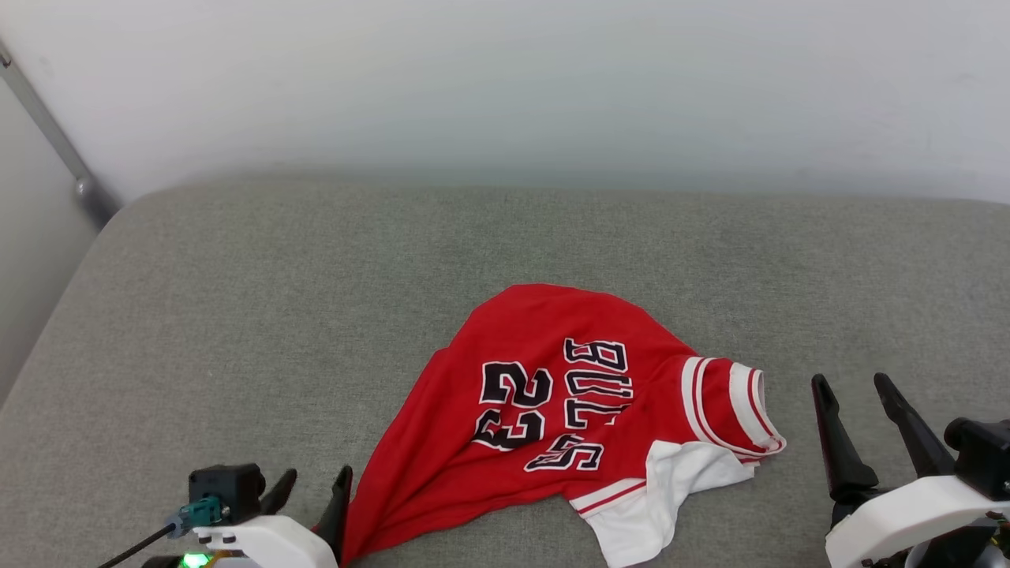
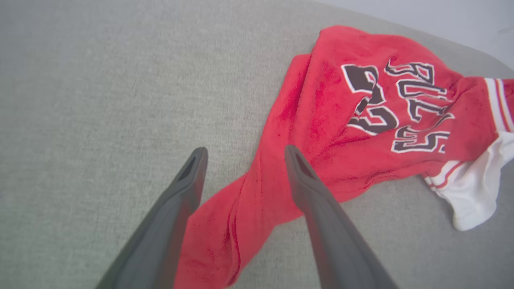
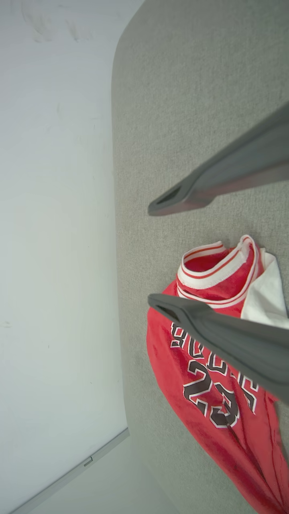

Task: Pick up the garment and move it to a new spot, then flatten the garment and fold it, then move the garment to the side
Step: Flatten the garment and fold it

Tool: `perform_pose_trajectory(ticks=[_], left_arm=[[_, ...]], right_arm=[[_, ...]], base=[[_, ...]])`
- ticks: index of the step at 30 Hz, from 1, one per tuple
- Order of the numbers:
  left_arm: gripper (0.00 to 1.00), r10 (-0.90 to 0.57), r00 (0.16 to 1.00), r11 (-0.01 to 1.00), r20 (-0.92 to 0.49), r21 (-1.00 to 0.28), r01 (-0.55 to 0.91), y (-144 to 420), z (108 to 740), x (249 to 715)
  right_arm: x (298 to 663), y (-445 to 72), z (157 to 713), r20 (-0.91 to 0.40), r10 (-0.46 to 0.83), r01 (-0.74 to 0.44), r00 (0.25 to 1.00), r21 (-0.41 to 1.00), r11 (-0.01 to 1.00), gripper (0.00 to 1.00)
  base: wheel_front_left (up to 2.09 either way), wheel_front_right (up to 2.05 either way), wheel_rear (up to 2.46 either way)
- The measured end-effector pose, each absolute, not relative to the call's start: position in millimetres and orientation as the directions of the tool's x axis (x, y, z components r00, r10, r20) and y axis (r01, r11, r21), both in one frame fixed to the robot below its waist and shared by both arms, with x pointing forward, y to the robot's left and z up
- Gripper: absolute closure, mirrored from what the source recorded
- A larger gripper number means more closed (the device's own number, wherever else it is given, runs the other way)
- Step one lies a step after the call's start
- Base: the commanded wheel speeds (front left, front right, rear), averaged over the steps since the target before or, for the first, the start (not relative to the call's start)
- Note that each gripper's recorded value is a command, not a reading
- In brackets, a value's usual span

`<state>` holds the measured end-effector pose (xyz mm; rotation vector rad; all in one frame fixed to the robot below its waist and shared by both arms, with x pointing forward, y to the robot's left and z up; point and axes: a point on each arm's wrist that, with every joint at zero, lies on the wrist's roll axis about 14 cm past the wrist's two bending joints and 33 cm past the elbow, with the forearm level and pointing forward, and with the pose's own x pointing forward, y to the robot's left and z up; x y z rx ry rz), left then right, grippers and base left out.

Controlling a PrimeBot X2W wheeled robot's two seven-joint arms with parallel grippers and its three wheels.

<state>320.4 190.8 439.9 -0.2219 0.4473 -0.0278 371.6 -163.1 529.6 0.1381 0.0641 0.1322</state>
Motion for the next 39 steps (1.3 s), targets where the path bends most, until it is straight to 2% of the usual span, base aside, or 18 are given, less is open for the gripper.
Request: perform_pose_trajectory(ticks=[4,8,14,16,19,25,32,39], left_arm=[[0.00,-0.081,0.975,0.985,-0.208,-0.169,0.046,187.2,486.8,344.9],[0.00,-0.108,0.994,0.987,0.023,-0.115,0.110,177.4,534.9,360.7],[0.00,-0.130,0.975,0.989,0.178,-0.050,0.141,170.6,569.5,368.6],[0.00,-0.132,0.973,0.989,0.191,-0.042,0.142,169.4,572.3,368.7],[0.00,-0.129,0.971,0.990,0.202,-0.035,0.139,169.1,574.0,367.8],[0.00,-0.125,0.973,0.989,0.195,-0.053,0.137,167.5,569.6,364.1],[0.00,-0.103,0.978,0.990,0.181,-0.072,0.118,173.1,563.1,363.9],[0.00,-0.087,0.987,0.992,0.133,-0.084,0.098,178.6,545.5,367.9]], right_arm=[[363.7,-168.1,531.2,-0.056,0.122,-0.113,0.991,0.141,0.984,0.00],[358.5,-173.7,527.0,-0.082,0.107,-0.096,0.991,0.133,0.987,0.00],[357.9,-174.8,517.3,-0.151,0.108,-0.090,0.983,0.120,0.989,0.00],[355.7,-172.7,509.7,-0.196,0.117,-0.094,0.974,0.122,0.988,0.00],[348.3,-160.3,486.0,-0.335,0.160,-0.123,0.929,0.126,0.984,0.00],[331.9,-121.3,447.0,-0.605,0.289,-0.279,0.742,0.113,0.954,0.00],[337.7,-74.8,425.6,-0.706,0.407,-0.444,0.580,0.145,0.884,0.00],[347.7,-61.0,388.0,-0.780,0.405,-0.477,0.476,0.158,0.865,0.00]], base=[[0.00,0.00,0.00],[0.00,0.00,0.00],[0.00,0.00,0.00],[0.00,0.00,0.00],[0.00,0.00,0.00],[0.00,0.00,0.00],[0.00,0.00,0.00],[0.00,0.00,0.00]])
